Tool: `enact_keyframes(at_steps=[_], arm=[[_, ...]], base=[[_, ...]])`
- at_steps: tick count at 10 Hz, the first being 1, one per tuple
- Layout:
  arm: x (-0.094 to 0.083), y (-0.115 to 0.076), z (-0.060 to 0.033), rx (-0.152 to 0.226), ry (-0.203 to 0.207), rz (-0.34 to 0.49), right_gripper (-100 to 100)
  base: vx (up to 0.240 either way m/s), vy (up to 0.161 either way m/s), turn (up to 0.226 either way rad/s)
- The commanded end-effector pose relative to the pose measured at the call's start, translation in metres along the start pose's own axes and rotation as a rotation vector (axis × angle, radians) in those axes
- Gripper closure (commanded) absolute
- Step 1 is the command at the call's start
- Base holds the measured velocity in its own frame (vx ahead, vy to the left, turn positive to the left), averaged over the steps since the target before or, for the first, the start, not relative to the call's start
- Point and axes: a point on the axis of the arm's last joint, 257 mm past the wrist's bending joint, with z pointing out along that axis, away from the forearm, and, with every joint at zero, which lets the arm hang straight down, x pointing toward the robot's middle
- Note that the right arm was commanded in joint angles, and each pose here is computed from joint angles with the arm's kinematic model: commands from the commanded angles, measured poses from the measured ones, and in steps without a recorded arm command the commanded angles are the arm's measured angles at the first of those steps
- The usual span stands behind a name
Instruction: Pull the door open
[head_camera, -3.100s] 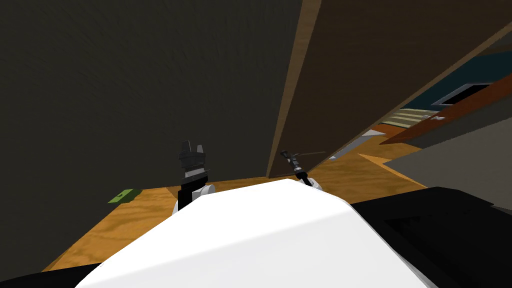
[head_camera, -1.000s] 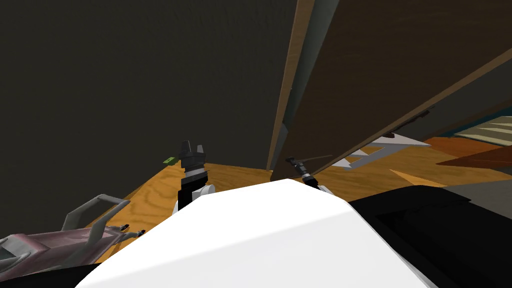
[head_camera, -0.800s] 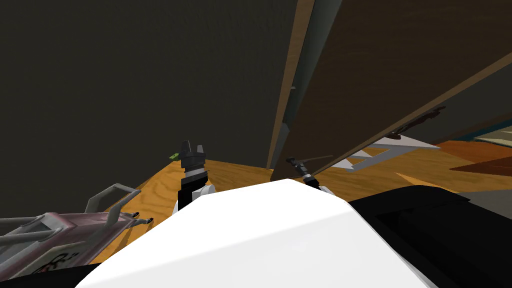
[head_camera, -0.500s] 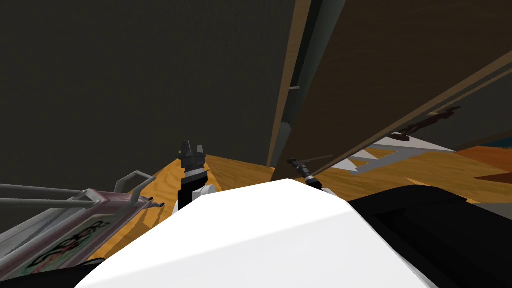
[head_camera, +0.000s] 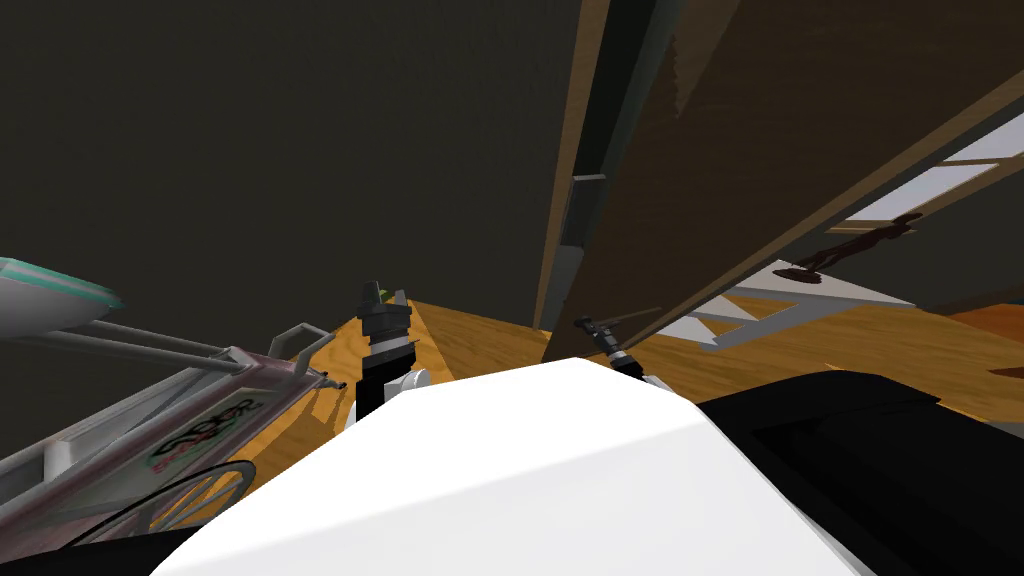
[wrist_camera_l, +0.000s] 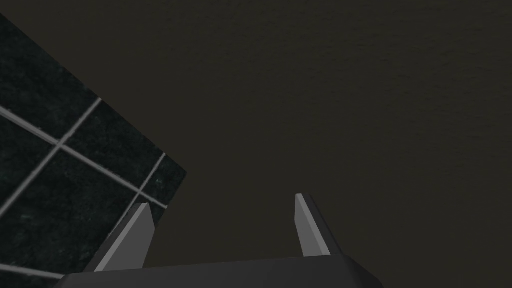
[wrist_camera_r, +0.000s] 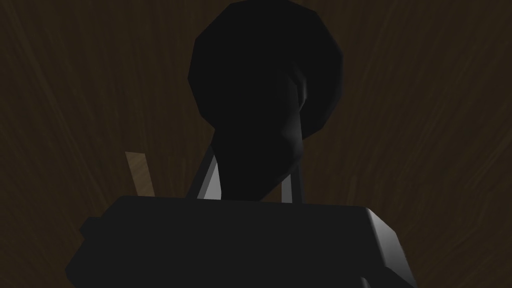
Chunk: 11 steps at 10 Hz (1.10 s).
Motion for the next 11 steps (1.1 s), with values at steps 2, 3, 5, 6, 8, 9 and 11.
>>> enact_keyframes(at_steps=[2,3,5,6,8,9,11], arm=[[0.007,-0.004,0.0186,-0.003,-0.003,0.005,100],[0.009,-0.005,0.0266,-0.004,-0.005,0.007,100],[0.013,-0.006,0.0395,-0.005,-0.007,0.010,100],[0.013,-0.006,0.0395,-0.005,-0.007,0.010,100],[0.017,-0.007,0.0533,-0.006,-0.008,0.013,100],[0.019,-0.007,0.0582,-0.006,-0.009,0.013,100],[0.024,-0.007,0.0729,-0.007,-0.009,0.014,100]], base=[[-0.227,-0.060,0.079],[-0.207,-0.081,0.093],[-0.159,-0.064,0.080],[-0.101,-0.034,0.041],[-0.118,-0.051,0.059],[-0.087,-0.043,0.074],[-0.101,-0.045,0.058]])
